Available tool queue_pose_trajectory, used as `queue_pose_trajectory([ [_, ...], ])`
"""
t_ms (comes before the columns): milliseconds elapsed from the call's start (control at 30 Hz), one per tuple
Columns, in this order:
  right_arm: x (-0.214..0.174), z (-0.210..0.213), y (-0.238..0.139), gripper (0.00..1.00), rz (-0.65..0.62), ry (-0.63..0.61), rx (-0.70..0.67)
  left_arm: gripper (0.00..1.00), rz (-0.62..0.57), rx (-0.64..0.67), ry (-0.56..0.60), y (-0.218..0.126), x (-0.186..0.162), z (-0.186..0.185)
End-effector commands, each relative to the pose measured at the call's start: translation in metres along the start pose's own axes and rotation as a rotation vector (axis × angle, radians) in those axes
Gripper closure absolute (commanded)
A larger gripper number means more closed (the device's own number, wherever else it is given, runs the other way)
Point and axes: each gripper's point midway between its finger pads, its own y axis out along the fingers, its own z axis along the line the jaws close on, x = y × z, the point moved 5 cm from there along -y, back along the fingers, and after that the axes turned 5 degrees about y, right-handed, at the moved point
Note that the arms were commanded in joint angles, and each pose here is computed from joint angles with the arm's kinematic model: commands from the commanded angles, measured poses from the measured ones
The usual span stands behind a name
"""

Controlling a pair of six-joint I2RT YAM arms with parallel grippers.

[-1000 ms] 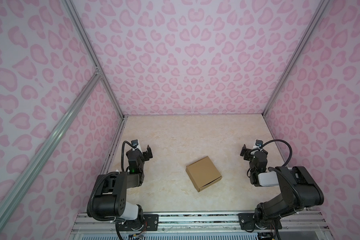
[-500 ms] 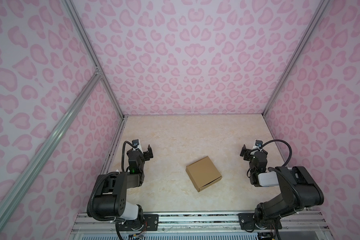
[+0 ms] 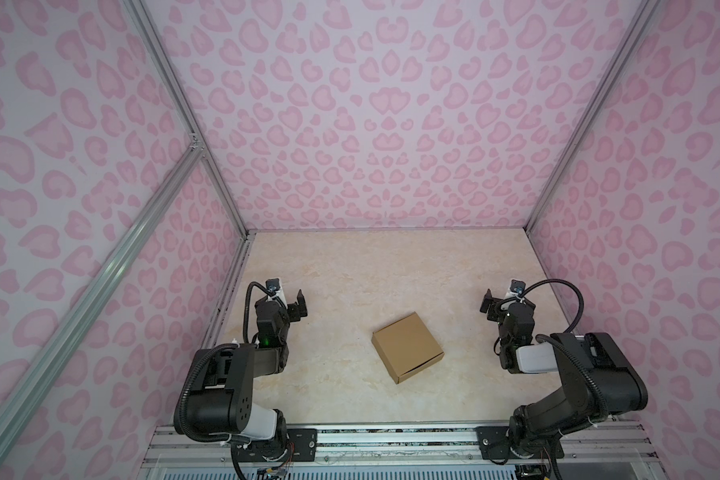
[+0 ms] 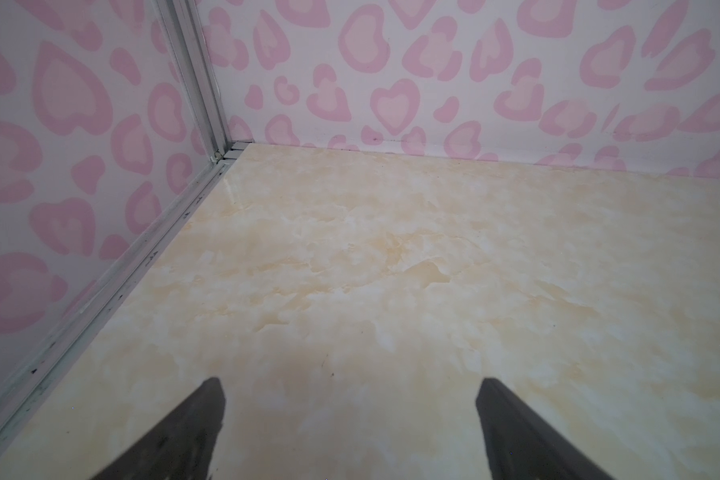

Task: Fold the paper box

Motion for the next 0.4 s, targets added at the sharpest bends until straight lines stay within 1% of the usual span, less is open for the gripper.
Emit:
queue_pose_trajectory([
  [0,0.0049,-0.0005,-0.0007,0.01,-0.031,0.006,-0.005,0.03,-0.033,-0.005,0.006,0.0008,0.0074,-0.0002],
  [367,0.0052,-0.0004,-0.0007,0.01,-0.032,0.006,-0.005,0.03,-0.033,-0.005,0.007,0.0004,0.0074,-0.0002],
])
